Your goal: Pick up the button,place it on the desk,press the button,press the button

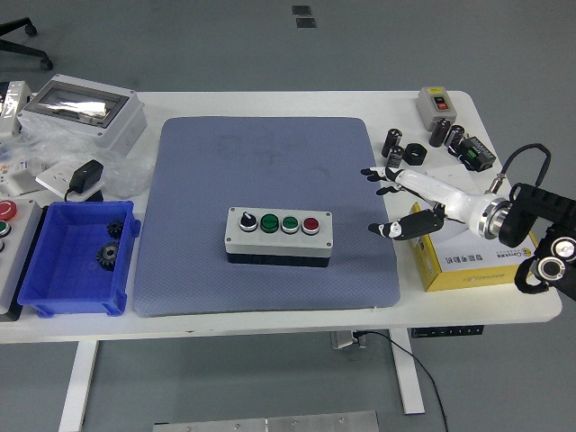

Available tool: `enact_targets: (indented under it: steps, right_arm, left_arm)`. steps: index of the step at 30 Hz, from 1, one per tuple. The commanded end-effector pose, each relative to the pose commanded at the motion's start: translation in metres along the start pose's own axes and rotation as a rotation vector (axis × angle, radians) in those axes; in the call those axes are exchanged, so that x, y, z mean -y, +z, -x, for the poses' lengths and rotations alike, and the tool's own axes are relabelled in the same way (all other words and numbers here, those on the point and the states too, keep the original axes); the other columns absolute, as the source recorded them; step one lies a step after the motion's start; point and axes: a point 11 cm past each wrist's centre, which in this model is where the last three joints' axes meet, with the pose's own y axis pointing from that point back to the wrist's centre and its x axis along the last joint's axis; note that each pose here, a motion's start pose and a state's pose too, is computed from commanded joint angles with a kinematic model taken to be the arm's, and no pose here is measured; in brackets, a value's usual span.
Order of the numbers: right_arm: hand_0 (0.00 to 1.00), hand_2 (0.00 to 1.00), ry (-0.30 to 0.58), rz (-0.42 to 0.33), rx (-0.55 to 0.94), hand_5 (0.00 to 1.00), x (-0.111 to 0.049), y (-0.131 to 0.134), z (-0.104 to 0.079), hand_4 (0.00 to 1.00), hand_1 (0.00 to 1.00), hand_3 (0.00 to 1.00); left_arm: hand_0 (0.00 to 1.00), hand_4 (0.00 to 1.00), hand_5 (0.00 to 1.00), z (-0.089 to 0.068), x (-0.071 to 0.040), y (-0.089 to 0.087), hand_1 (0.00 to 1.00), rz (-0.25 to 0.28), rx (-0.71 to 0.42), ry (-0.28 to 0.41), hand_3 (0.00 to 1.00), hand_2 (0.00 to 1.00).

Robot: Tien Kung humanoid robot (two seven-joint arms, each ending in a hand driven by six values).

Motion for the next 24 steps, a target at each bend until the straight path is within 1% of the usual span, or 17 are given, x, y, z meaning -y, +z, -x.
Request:
enact_targets:
  steps: [5, 6, 8, 11, 12, 17, 18, 23, 24]
  right_arm:
    - [0.767, 0.874, -0.119, -0.048, 0.055, 0.132, 0.001, -0.016, 0.009, 0.719, 0.791, 0.998]
    - [0.131, 0.368, -0.14, -0.058, 0.062, 0.223, 0.001, -0.018, 0.011, 0.166, 0.263, 0.935]
    - [0.131, 0.368, -0.189, -0.088, 0.08, 0.223, 0.003, -0.026, 0.018, 0.166, 0.263, 0.935]
    - [0.131, 0.368, -0.229, -0.114, 0.089, 0.223, 0.009, -0.035, 0.024, 0.166, 0.263, 0.935]
    - [0.069, 0.262, -0.234, -0.116, 0.089, 0.178, 0.011, -0.036, 0.026, 0.171, 0.191, 0.938]
    - [0.069, 0.262, -0.246, -0.106, 0.088, 0.178, 0.027, -0.037, 0.033, 0.171, 0.191, 0.938]
    - [0.05, 0.227, -0.246, -0.101, 0.087, 0.095, 0.029, -0.036, 0.034, 0.187, 0.165, 0.897]
    - [0.05, 0.227, -0.246, -0.08, 0.078, 0.095, 0.036, -0.033, 0.037, 0.187, 0.165, 0.897]
    - [0.05, 0.224, -0.247, -0.075, 0.077, 0.07, 0.038, -0.032, 0.038, 0.193, 0.163, 0.896]
  left_arm:
    - [0.667, 0.267, 0.002, -0.002, 0.0, -0.001, 0.537, -0.004, -0.003, 0.003, 0.551, 0.488]
    - [0.667, 0.267, 0.002, -0.002, 0.0, -0.001, 0.538, -0.004, -0.004, 0.003, 0.551, 0.488]
    - [0.667, 0.267, 0.002, -0.001, 0.0, -0.002, 0.538, -0.007, -0.006, 0.002, 0.551, 0.488]
    - [0.667, 0.267, 0.002, 0.0, 0.0, -0.002, 0.538, -0.015, -0.008, -0.001, 0.551, 0.488]
    - [0.667, 0.268, 0.002, 0.001, 0.0, -0.002, 0.538, -0.016, -0.009, -0.002, 0.552, 0.489]
    - [0.667, 0.268, 0.002, 0.001, 0.0, -0.001, 0.538, -0.015, -0.01, -0.003, 0.552, 0.489]
    - [0.667, 0.266, 0.002, 0.001, 0.0, 0.0, 0.538, -0.014, -0.01, -0.003, 0.551, 0.49]
    - [0.667, 0.266, 0.002, 0.001, -0.001, 0.0, 0.538, -0.013, -0.011, -0.003, 0.551, 0.49]
    - [0.667, 0.268, 0.002, 0.001, -0.001, 0.0, 0.539, -0.013, -0.011, -0.003, 0.552, 0.49]
